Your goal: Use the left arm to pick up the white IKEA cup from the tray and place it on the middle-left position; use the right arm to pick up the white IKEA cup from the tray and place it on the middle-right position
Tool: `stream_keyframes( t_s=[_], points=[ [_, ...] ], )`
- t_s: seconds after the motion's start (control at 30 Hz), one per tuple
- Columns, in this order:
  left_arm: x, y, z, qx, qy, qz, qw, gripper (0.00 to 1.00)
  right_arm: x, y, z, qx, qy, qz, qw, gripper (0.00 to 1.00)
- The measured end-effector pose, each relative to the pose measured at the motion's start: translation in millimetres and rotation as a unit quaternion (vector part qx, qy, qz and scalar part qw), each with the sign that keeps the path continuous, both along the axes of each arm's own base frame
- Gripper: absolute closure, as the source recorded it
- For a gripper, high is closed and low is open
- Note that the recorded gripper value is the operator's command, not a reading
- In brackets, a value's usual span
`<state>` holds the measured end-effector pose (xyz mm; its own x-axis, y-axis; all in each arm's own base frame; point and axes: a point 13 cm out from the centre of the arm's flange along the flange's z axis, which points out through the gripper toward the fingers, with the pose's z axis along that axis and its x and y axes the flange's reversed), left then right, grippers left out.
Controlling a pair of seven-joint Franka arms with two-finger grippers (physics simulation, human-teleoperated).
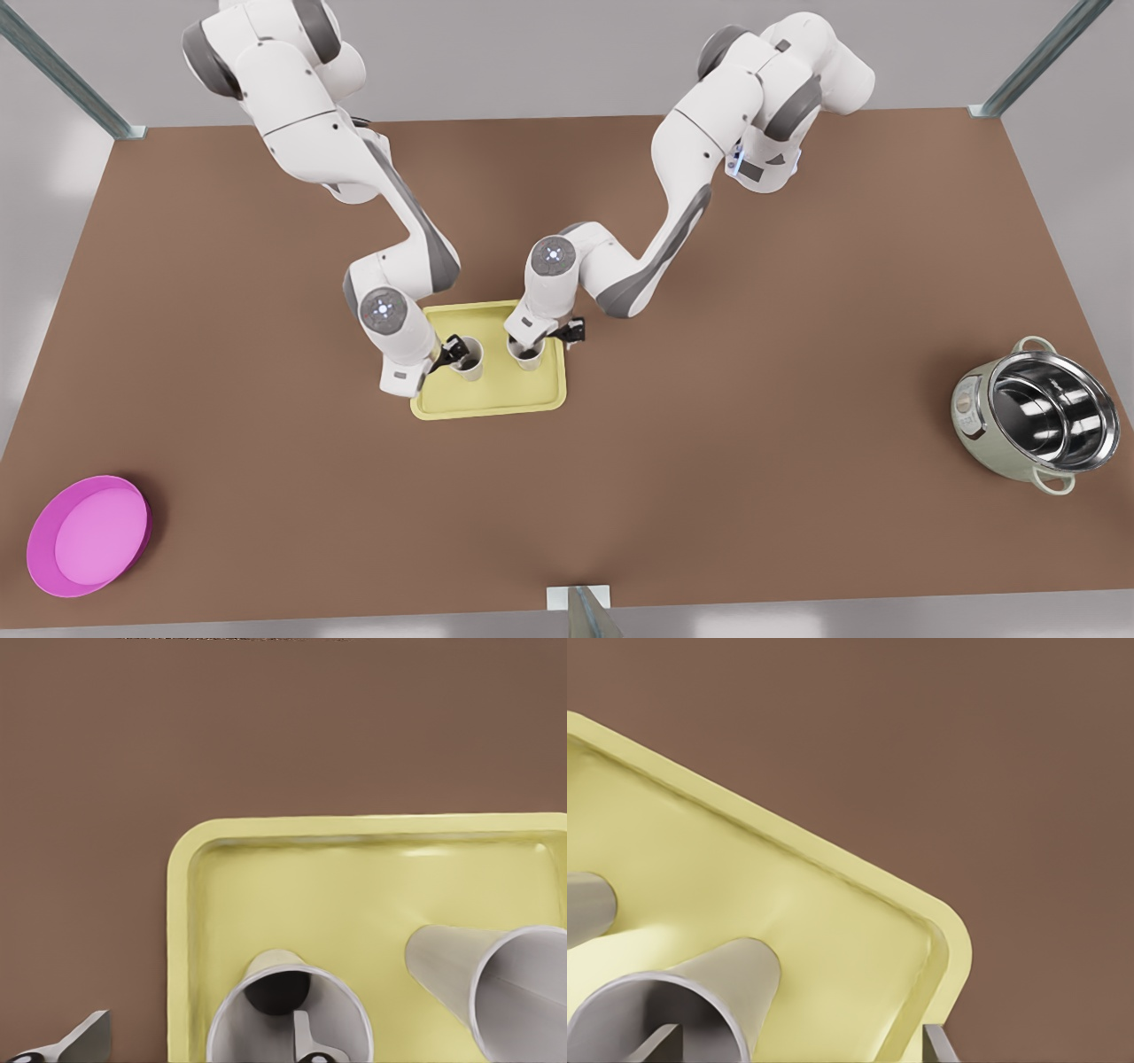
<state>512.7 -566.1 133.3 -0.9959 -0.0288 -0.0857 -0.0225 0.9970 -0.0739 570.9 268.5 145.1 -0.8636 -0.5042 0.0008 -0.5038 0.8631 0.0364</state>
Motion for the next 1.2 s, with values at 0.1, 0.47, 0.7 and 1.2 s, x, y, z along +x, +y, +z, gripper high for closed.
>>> stream_keyframes(
  t_s=[0.1,0.47,0.7,1.2],
  points=[
    [2.5,1.4,-10.1,0.005,-0.008,0.002,1.0,0.0,-3.6,3.9,-10.9,-0.001,0.006,0.003,1.0,0.0],
    [7.1,-1.4,-21.1,0.004,-0.019,0.022,1.0,0.61,-19.0,17.2,-37.0,-0.002,0.026,0.016,1.0,0.19],
    [17.5,0.0,20.1,-0.014,-0.025,0.054,0.998,0.76,-21.4,21.6,-38.1,-0.001,0.03,0.018,0.999,0.51],
    [98.2,429.2,51.1,-0.001,0.065,0.207,0.976,0.74,38.8,-15.1,87.5,0.026,-0.022,-0.011,0.999,0.92]
  ],
)
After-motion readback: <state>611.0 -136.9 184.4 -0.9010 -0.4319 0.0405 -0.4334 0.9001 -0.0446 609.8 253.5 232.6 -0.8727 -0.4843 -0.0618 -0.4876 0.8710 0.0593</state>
